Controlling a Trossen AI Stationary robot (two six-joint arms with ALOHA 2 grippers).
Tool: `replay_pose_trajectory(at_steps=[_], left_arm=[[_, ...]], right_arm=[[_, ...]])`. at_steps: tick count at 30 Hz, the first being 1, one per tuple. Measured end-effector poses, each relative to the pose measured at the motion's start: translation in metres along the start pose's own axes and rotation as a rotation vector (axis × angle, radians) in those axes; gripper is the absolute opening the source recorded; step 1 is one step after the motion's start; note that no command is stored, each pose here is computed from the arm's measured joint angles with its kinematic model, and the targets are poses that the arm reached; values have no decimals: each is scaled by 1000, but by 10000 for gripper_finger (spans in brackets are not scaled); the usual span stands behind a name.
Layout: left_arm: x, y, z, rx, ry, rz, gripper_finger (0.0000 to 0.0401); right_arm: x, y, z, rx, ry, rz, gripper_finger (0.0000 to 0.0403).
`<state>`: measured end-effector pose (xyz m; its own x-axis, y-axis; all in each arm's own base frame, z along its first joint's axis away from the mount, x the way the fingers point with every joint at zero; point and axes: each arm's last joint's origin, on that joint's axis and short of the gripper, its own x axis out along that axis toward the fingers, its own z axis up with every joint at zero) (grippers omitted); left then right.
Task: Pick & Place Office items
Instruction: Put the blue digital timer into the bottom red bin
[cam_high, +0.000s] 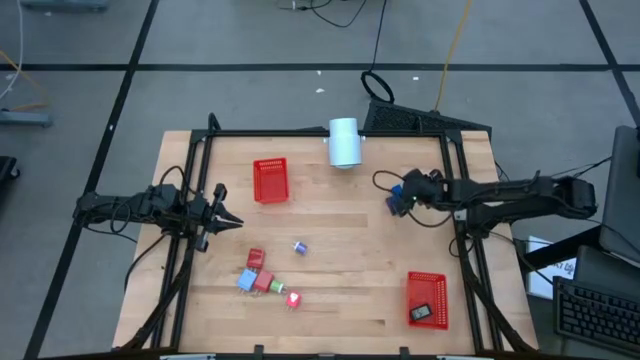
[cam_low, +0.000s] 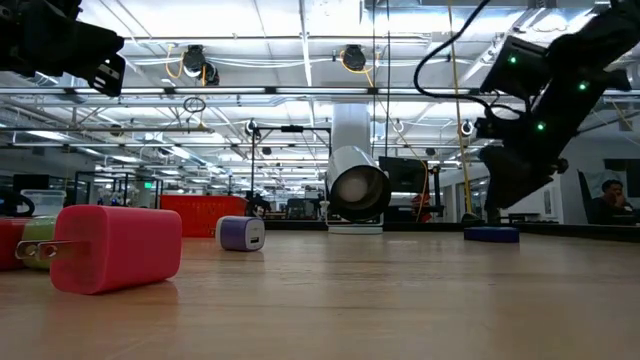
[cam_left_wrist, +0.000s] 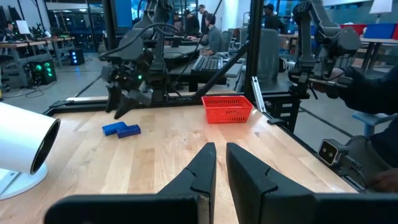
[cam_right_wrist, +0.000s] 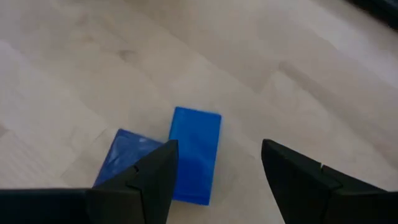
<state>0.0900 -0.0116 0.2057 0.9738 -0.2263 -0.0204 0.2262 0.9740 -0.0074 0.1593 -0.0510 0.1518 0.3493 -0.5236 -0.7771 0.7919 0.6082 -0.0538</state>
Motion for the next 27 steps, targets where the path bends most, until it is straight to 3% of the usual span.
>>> replay_pose_trajectory(at_steps=[4,15,21,27], left_arm=[[0,0,0,0,0,0,42],[0,0,0,0,0,0,42],[0,0,0,0,-1,0,42],[0,0,0,0,1,0,42]], right_arm=[[8,0,-12,7,8,69,222],[15,-5,-25,-51,3,52,222],[22,-5,-36,-68,-24,156,222],[23,-5,-35,-114,-53,145,222]])
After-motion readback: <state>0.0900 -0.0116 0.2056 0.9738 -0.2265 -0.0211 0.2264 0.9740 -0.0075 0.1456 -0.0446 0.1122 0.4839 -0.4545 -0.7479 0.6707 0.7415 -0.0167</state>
